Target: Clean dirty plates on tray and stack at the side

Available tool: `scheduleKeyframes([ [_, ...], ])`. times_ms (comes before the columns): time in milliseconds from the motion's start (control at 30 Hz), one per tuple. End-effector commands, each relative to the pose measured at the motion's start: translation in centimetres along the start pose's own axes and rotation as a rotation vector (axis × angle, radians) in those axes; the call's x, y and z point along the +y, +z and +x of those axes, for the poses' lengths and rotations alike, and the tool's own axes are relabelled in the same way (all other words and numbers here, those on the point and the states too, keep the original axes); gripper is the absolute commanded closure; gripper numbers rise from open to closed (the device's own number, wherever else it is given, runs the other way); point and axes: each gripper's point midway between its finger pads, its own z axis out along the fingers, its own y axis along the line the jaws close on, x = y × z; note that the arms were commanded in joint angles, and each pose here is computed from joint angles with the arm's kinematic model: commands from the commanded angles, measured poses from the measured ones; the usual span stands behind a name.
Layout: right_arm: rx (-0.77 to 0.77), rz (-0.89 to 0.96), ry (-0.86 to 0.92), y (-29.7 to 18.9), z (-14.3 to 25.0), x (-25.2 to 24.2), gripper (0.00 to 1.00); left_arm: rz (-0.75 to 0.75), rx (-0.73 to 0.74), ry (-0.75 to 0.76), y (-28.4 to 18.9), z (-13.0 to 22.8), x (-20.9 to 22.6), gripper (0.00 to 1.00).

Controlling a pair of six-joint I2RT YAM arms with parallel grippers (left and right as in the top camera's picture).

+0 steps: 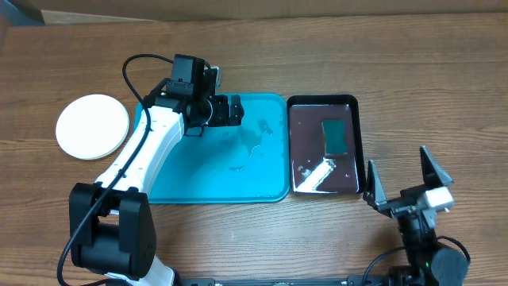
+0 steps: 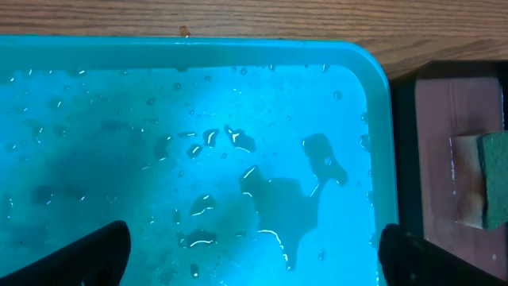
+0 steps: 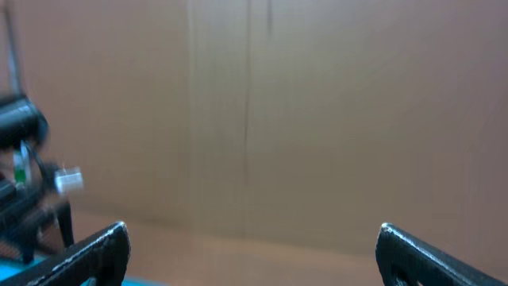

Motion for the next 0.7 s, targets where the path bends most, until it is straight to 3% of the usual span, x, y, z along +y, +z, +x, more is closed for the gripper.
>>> scheduleKeyframes([
  [0,0.134,0.032,0.029,-0.3,3.6,-0.5,0.00,0.005,-0.032,0.035,-1.0,-0.8,-0.4,0.00],
  [133,0.319,0.046,0.063,-1.3,8.1,-0.6,0.00,0.005,-0.032,0.035,-1.0,-0.8,-0.4,0.00],
  [667,0.313,0.079,0.056,-1.3,7.9,-1.2,0.00,0.005,-0.032,0.035,-1.0,-0.8,-0.4,0.00],
])
